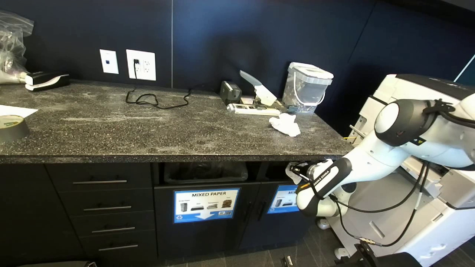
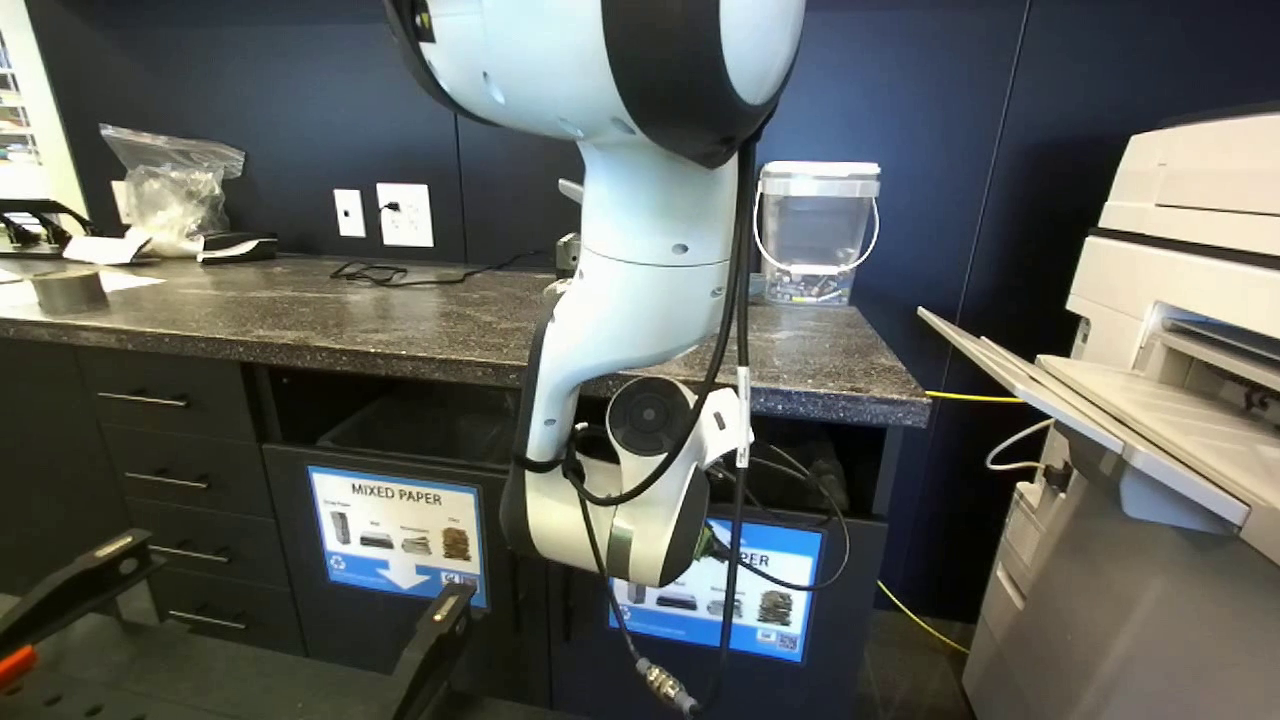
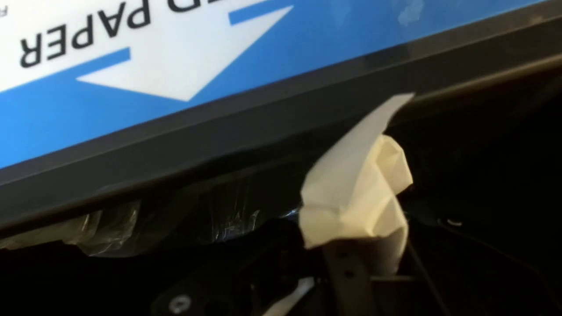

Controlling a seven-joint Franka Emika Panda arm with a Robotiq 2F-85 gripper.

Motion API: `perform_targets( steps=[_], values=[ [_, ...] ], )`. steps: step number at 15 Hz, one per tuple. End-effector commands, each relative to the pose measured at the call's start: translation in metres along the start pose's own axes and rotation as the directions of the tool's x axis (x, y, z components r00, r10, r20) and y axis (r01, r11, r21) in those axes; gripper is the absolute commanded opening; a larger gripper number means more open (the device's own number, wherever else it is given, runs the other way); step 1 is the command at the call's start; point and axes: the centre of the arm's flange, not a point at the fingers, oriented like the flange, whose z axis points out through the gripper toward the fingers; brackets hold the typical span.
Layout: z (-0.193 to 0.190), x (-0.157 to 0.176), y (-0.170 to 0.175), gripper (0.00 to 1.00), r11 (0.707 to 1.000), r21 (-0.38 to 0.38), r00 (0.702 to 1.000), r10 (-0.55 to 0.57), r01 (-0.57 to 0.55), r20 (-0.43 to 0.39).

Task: Put the papers on the counter into the recycle bin

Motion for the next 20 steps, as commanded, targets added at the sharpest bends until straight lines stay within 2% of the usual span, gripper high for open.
perform_targets(
  steps=[1, 5, 6, 8, 13, 16, 17, 20],
  values=[
    [0.032, 0.004, 0.012, 0.13, 0.999, 0.023, 0.997, 0.038, -0.037, -0.062],
    [0.046, -0.001, 0.01, 0.11, 0.998, 0.031, 0.997, 0.052, -0.05, -0.062],
    [0.048, -0.001, 0.009, 0.37, 0.998, 0.039, 0.997, 0.053, -0.051, -0.058],
    [0.048, 0.002, 0.007, 0.37, 0.998, 0.048, 0.997, 0.05, -0.048, -0.056],
    [0.043, 0.022, 0.001, 0.74, 0.998, 0.068, 0.998, 0.011, -0.008, -0.054],
    [0.039, 0.024, -0.001, 0.96, 0.998, 0.054, 0.999, -0.028, 0.029, -0.023],
    [0.038, 0.024, 0.0, 1.0, 0.998, 0.051, 0.999, -0.036, 0.036, -0.011],
    [0.023, 0.024, 0.001, 1.0, 0.996, 0.034, 0.994, -0.088, 0.086, 0.06]
  ],
)
